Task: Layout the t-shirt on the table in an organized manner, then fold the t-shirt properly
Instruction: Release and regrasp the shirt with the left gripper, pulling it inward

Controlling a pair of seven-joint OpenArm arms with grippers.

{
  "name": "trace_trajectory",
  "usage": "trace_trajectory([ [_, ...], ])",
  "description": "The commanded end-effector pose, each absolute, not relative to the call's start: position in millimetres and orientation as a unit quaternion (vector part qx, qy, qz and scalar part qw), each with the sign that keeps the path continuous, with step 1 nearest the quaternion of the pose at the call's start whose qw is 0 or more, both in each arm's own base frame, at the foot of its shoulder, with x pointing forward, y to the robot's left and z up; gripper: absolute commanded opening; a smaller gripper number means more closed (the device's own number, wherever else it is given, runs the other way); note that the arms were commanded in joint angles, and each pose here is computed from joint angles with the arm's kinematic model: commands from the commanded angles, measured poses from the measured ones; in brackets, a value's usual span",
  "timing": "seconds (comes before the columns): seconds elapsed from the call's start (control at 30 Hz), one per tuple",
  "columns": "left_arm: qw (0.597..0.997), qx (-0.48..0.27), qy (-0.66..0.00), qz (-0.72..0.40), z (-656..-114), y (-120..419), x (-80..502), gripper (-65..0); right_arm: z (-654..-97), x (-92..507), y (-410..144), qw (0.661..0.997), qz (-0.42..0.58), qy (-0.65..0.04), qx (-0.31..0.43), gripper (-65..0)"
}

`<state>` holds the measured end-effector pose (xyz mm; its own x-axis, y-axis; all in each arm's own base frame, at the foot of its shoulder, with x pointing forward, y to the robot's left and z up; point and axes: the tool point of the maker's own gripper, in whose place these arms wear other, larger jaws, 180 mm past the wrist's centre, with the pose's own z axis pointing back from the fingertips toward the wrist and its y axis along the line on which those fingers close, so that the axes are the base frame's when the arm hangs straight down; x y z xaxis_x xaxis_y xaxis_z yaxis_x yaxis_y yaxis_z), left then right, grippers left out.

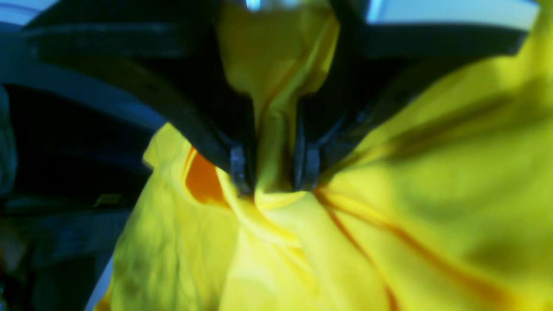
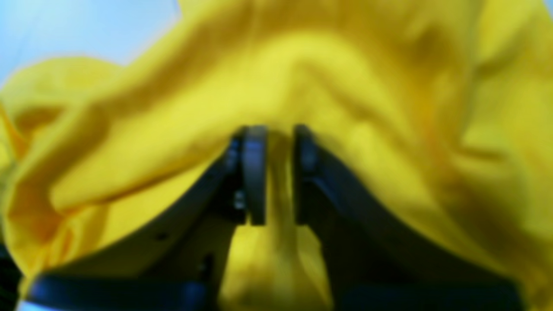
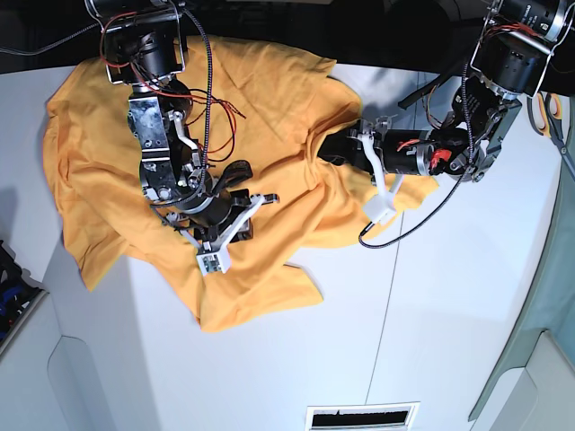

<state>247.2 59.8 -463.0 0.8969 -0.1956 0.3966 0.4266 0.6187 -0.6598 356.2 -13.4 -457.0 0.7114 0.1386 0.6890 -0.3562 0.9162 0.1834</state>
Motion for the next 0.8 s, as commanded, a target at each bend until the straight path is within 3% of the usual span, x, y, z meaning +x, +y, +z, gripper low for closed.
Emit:
trace_trajectory([
  [0.0,0.875,-0.409,-0.184,-0.183,-440.2,56.8,271.5,-46.5,-447.9,363.8,-6.6,0.902,0.146,-0.371,0.166,-65.0],
  [0.33,0.838,-0.388,-0.328,-0.199,-363.6,68.7,337.9,-46.5,-489.0,296.2,-10.3,0.919,0.154,-0.314,0.181,-65.0],
  [0.47,0.837,-0.335,-0.376,-0.216,-363.7,76.6,358.2,-46.5,-484.6,273.6,-7.6,0.913,0.17,-0.316,0.194,-65.0],
  [0.63,0.857,-0.288,-0.387,-0.18,-381.1,77.6,384.2,-46.4,-484.0,260.0,-6.5,0.914,0.173,-0.308,0.198,-65.0],
  [0.77,0.871,-0.293,-0.362,-0.158,-401.6,65.9,395.1,-35.0,-484.5,256.2,-3.8,0.913,0.179,-0.305,0.204,-65.0],
])
